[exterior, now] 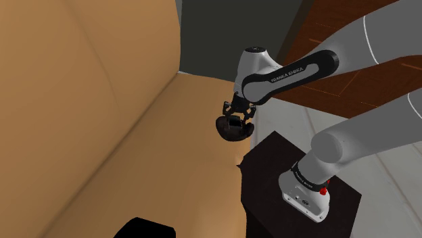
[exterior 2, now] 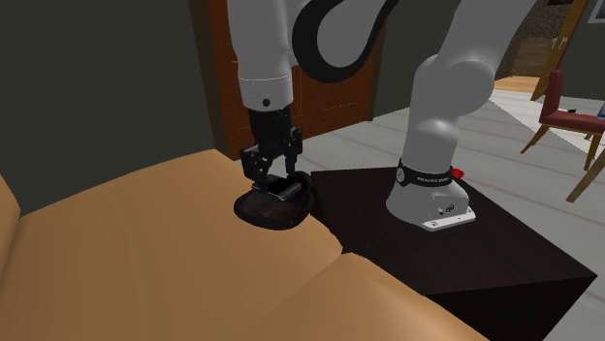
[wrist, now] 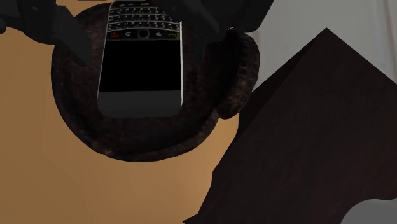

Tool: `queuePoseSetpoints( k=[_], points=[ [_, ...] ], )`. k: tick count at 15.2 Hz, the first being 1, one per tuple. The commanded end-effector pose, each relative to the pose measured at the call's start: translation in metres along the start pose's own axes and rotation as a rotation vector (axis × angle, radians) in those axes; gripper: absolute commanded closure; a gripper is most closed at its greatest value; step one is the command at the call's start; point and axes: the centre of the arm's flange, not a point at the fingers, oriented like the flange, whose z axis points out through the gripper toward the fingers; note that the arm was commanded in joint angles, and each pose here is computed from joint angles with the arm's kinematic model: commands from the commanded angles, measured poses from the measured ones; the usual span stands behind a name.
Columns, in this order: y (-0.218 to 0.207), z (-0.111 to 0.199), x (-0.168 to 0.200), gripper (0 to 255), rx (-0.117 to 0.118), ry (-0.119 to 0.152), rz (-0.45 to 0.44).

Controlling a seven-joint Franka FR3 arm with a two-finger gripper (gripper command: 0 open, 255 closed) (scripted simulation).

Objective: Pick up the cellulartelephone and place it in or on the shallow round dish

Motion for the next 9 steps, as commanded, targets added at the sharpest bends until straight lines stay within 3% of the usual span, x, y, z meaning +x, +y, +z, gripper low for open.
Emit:
queuePoseSetpoints(
  k=[1,5,9],
  points=[
    [0.000,0.000,0.000,0,0.000,0.000,0.000],
    [0.000,0.000,0.000,0,0.000,0.000,0.000],
    [0.000,-0.050,0.000,0,0.000,0.000,0.000]
  ],
)
